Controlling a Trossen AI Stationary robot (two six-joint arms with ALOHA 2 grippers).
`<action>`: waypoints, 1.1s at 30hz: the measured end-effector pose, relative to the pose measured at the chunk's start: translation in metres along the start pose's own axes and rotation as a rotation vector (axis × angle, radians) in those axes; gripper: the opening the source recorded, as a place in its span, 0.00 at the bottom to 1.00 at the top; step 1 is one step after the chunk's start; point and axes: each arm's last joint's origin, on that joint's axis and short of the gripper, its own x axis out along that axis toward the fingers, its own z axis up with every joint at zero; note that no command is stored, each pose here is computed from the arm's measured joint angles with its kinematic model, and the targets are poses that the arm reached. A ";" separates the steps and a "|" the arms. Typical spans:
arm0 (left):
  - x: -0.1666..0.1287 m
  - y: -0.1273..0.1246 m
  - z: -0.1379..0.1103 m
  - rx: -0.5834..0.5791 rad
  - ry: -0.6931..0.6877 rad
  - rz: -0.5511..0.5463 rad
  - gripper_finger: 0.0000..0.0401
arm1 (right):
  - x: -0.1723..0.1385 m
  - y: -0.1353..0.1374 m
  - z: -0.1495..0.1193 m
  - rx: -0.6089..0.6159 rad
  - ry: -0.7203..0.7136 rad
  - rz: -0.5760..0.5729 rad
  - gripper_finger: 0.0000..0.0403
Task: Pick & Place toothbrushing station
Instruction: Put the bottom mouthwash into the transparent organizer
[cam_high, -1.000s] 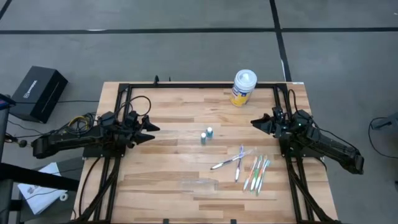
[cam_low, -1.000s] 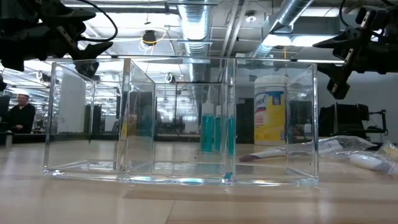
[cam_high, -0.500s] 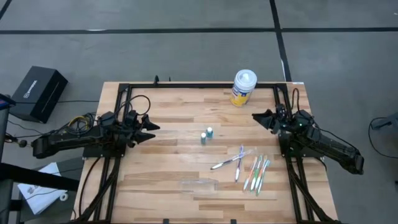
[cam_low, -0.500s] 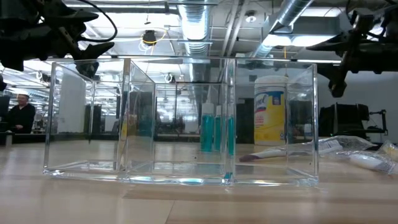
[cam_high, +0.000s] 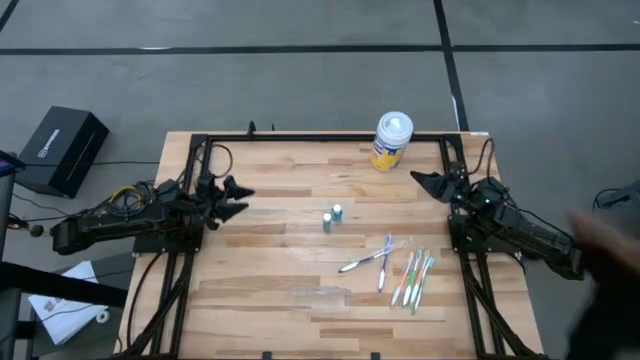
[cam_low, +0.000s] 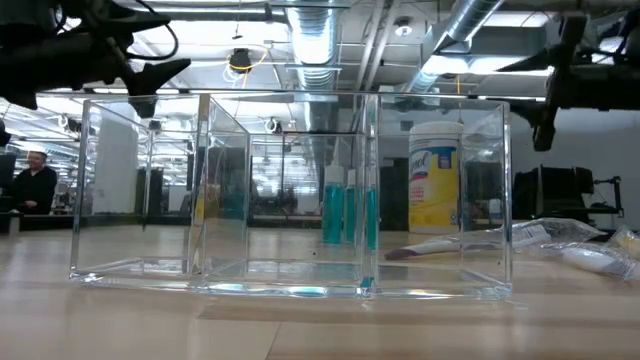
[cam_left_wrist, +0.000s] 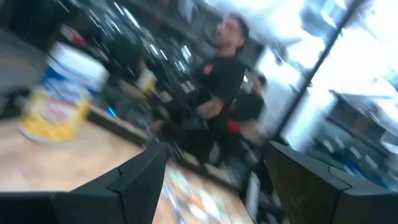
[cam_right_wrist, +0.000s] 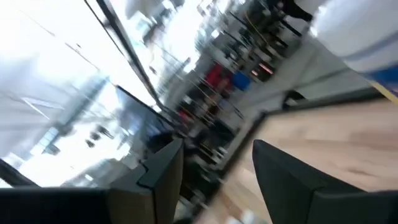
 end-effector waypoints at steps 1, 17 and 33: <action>0.000 0.000 0.003 0.004 -0.052 0.035 0.67 | 0.000 0.003 0.002 0.010 -0.026 0.031 0.46; -0.010 -0.016 0.037 0.004 -0.538 0.034 0.67 | 0.021 0.091 0.061 -0.234 -0.193 0.166 0.43; -0.011 -0.005 0.040 -0.092 -0.753 0.346 0.67 | 0.100 0.158 0.104 -0.459 -0.137 0.190 0.44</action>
